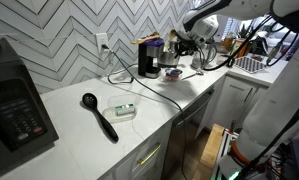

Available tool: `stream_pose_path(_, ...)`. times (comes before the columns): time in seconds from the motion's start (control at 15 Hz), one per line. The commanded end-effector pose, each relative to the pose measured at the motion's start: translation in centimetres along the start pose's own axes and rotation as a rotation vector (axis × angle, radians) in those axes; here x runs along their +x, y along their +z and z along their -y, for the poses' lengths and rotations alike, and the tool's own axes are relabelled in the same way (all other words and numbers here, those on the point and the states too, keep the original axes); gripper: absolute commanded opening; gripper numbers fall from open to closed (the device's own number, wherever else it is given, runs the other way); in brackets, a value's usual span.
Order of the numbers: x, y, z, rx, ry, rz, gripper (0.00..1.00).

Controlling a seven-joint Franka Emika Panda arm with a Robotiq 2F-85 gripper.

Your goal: Remove the blue packet from the silver plate and put it on top of the coffee machine

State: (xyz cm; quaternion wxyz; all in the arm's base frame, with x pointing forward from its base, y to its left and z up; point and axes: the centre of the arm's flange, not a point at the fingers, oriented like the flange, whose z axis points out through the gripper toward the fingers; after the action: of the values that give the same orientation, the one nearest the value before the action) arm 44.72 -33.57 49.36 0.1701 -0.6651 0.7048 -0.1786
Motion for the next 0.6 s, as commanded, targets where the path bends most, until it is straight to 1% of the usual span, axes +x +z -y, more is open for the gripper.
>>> stream_pose_path(0.0,-0.9,-5.0,0.3,-0.028,-0.068,0.011,0.2)
stream_pose_path(0.07,-0.8,-4.2,0.1,-0.063,-0.065,0.04,0.27)
stream_pose_path(0.13,-0.7,-3.7,-0.1,-0.081,-0.052,0.057,0.34)
stream_pose_path(0.27,-0.3,-1.5,-1.0,-0.139,-0.019,0.106,0.47)
stream_pose_path(0.53,1.5,2.0,-2.4,-0.199,0.053,0.092,0.78)
